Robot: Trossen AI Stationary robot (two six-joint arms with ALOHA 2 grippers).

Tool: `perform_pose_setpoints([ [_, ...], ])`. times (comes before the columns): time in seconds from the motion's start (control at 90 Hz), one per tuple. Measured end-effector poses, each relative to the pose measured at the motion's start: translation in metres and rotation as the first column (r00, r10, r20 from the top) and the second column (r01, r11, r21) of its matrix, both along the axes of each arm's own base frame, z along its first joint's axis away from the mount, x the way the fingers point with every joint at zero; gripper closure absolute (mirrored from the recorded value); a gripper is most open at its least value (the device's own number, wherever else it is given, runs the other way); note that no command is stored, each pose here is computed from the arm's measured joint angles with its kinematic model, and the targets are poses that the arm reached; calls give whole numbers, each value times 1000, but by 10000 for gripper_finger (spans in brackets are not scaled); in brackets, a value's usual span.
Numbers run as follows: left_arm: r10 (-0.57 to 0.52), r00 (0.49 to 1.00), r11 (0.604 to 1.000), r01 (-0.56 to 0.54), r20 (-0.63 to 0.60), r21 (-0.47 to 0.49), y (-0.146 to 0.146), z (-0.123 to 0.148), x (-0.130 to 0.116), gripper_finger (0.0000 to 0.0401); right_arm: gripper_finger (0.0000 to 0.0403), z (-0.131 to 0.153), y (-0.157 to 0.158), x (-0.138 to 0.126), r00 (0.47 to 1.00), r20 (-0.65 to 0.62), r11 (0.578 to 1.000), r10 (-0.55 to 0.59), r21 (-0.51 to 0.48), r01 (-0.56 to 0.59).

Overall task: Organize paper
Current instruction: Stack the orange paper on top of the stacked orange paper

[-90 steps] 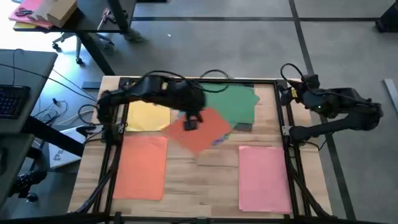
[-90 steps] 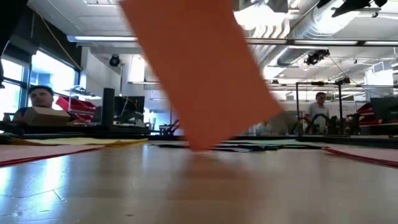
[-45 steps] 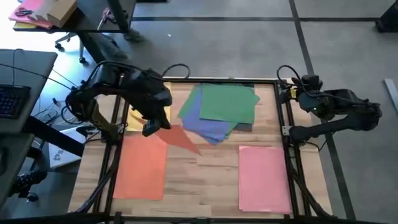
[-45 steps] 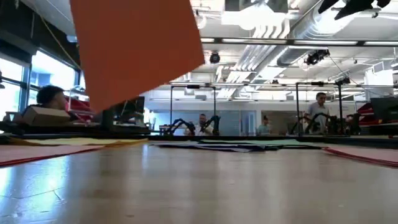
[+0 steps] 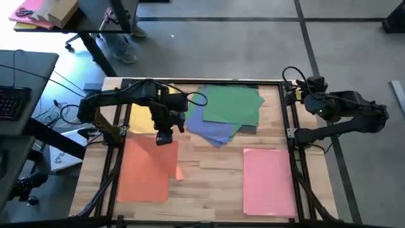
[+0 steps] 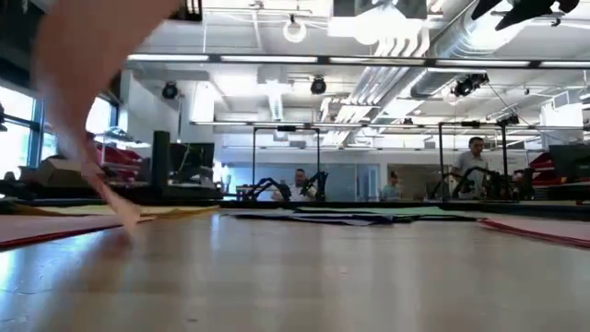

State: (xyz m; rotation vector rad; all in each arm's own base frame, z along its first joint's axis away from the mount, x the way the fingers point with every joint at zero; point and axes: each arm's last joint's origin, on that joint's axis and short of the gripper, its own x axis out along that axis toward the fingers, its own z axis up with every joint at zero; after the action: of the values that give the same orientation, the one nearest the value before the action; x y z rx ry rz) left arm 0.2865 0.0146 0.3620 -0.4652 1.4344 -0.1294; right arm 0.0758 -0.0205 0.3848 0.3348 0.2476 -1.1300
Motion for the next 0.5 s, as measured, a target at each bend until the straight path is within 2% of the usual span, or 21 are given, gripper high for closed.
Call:
perform_pose_setpoints([
  [0.111, 33, 997, 986, -23, -63, 163, 20, -17, -3, 401, 139, 0, 0, 0, 1000, 3, 1000, -1, 2, 1],
  [0.222, 36, 993, 963, -4, -114, 268, 37, -32, -6, 401, 139, 0, 0, 0, 1000, 3, 1000, -1, 2, 1],
  [0.356, 29, 981, 962, 25, -193, 272, 51, -56, -13, 401, 139, 0, 0, 0, 1000, 2, 1000, -1, 3, 1],
  [0.5, 32, 969, 963, 36, -244, 269, 60, -98, -17, 401, 139, 0, 0, 0, 1000, 1, 1000, 0, 3, 0],
])
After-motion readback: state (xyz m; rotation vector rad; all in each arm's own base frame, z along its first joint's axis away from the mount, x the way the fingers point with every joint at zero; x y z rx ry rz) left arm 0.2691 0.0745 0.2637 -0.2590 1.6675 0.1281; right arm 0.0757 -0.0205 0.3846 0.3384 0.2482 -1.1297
